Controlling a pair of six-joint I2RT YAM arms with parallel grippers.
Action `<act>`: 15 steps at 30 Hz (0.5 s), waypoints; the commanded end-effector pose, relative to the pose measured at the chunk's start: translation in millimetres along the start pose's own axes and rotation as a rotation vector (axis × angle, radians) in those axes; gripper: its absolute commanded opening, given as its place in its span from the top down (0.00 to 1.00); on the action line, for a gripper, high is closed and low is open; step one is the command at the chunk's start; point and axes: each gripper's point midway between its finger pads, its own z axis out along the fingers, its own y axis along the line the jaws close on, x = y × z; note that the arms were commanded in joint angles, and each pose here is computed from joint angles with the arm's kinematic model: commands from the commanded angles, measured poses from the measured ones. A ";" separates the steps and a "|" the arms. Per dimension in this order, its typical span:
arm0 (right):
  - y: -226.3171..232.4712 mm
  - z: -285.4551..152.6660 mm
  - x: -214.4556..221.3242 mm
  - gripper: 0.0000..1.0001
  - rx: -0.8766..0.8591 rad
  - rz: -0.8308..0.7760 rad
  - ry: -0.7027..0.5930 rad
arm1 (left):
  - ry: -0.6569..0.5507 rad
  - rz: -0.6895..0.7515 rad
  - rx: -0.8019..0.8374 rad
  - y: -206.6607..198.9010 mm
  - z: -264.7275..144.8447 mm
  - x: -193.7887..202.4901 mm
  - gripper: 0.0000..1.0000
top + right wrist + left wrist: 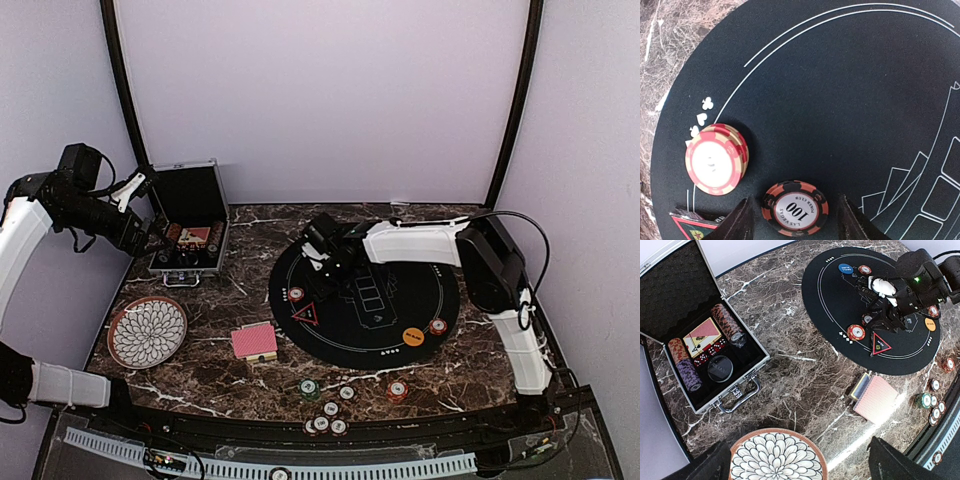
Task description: Distribute texas hold em gaming equipment
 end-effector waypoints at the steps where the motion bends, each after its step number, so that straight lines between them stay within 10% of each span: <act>1: -3.1 -36.6 -30.9 0.41 0.017 0.004 -0.103 | -0.020 0.017 -0.002 -3.7 -10.7 -3.7 0.01; 15: 81.1 -128.5 95.2 0.41 -0.082 -0.216 0.000 | -0.021 0.018 -0.001 -4.4 -12.4 -4.2 0.01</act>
